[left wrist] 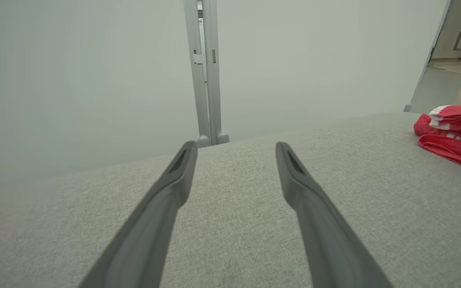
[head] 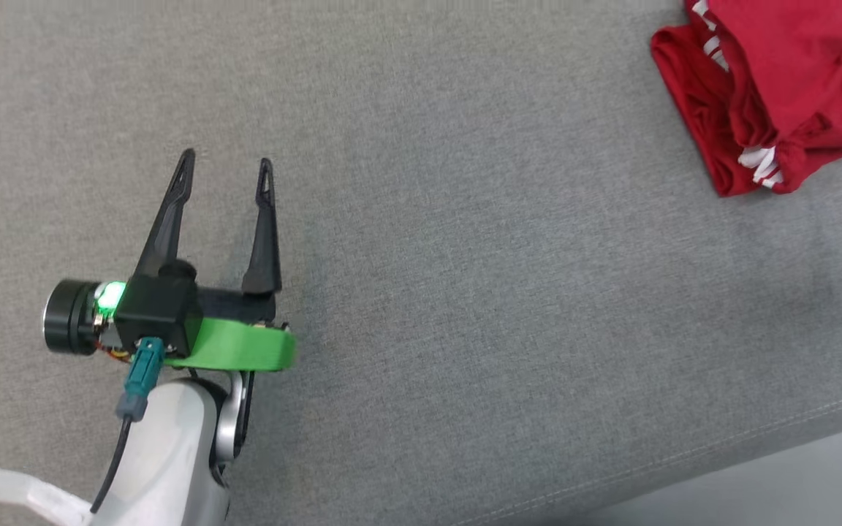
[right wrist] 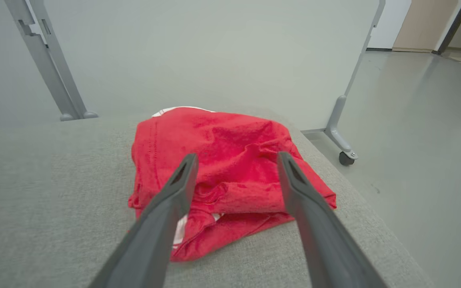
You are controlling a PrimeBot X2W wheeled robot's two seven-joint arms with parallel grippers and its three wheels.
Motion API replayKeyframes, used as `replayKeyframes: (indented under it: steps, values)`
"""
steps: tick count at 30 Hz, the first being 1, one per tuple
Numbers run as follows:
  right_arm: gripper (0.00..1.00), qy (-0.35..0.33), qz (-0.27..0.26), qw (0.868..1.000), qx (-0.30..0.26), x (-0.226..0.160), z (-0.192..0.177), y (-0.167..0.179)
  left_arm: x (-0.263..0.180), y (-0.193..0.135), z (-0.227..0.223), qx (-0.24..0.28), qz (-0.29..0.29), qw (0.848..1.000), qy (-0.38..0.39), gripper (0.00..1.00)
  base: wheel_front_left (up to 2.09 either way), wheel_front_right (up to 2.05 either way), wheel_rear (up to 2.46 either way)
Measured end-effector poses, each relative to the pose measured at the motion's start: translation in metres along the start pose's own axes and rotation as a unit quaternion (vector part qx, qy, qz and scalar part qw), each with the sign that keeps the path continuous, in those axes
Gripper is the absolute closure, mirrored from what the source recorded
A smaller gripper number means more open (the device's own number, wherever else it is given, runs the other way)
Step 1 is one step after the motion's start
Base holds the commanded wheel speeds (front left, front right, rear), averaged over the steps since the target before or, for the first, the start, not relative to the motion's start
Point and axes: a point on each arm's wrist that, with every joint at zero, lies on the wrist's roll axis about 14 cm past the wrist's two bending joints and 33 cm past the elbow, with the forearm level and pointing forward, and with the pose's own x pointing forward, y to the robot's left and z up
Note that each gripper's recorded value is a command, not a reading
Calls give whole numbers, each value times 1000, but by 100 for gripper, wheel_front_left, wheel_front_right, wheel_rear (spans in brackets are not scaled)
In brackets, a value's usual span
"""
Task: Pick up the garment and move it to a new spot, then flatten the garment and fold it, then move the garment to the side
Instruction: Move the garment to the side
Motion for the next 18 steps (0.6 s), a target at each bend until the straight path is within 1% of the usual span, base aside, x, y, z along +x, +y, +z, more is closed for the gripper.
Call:
replayKeyframes:
  steps: [3,9,13,18]
  values:
    - [0,-30,19,999,14,-21,12,25,-13,5,7,-5,18,1000,2,0,0,0,0]
    - [0,-65,65,995,41,-54,28,73,-37,13,19,-6,45,999,4,0,0,0,0]
    - [0,-83,104,989,64,-67,37,109,-57,27,24,-7,78,997,8,0,0,0,0]
    - [0,-86,141,983,83,-74,43,142,-84,48,24,-7,117,993,18,0,0,0,0]
